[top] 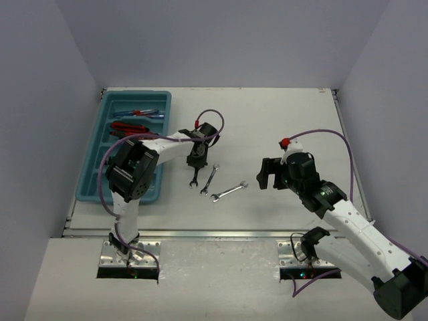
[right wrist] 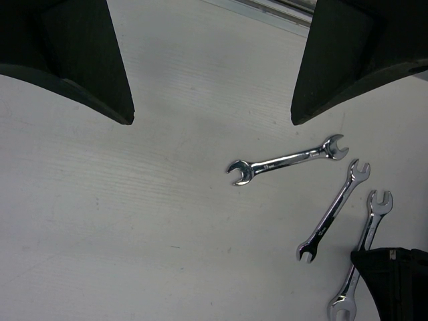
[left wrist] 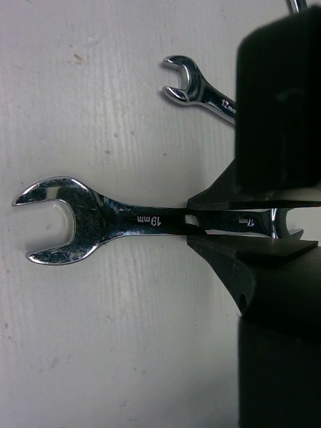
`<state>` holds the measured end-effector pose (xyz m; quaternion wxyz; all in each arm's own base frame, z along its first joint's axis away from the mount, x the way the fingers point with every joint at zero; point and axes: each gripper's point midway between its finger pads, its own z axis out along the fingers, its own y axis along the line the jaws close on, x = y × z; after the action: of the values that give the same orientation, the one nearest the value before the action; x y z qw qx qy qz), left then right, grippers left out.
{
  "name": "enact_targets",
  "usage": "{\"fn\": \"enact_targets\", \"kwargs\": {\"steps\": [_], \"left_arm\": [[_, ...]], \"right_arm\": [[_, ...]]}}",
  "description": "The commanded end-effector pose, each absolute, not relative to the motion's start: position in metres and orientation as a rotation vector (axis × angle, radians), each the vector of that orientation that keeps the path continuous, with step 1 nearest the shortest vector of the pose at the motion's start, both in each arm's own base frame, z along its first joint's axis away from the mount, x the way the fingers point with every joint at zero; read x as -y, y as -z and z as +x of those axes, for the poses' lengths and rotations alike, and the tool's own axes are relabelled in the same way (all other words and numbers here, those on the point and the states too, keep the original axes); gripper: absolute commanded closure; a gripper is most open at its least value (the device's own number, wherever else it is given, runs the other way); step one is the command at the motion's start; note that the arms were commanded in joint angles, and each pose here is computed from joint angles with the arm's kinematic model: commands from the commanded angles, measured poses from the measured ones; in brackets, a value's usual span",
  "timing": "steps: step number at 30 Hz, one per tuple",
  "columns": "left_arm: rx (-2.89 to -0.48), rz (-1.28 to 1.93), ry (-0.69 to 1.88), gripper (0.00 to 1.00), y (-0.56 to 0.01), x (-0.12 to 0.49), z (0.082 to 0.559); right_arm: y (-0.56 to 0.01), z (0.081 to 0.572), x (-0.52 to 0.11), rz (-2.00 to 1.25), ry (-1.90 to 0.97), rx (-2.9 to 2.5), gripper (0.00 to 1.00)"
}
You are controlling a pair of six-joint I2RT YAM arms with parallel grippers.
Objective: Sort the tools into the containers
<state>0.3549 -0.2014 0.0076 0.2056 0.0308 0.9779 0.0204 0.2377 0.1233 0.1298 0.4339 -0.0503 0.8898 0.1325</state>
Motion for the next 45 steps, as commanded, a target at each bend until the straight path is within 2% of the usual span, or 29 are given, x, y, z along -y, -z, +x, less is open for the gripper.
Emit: {"fn": "enact_targets", "kwargs": {"steps": [1,15,23,32,39,45], "left_arm": [[-2.666,0.051,-0.041,1.00,-0.036,0.200,0.356],[-2.575,0.020,0.055,1.00,-0.076,0.204,0.358],[-2.380,-0.190,0.081,1.00,-0.140,0.184,0.364],[-2.111,-0.690,0.183,1.00,-0.199,0.105,0.370],[-1.861,-1.213,-0.027,1.00,-0.192,0.019,0.321],[-1.738,-1.454,-0.095,1.00,-0.162,-0.037,0.284]], "right_arm": [[-0.142,0.246,-0.124,-0.111,-0.334,-2.157,0.01],[-0.140,0.246,-0.123,-0.110,-0.330,-2.162,0.01],[-0.140,0.247,-0.125,-0.117,-0.334,-2.166,0.01],[-0.142,0.246,-0.127,-0.120,-0.348,-2.157,0.01],[-0.141,0.245,-0.130,-0.128,-0.373,-2.153,0.01],[-0.141,0.243,-0.131,-0.136,-0.383,-2.164,0.01]]}}
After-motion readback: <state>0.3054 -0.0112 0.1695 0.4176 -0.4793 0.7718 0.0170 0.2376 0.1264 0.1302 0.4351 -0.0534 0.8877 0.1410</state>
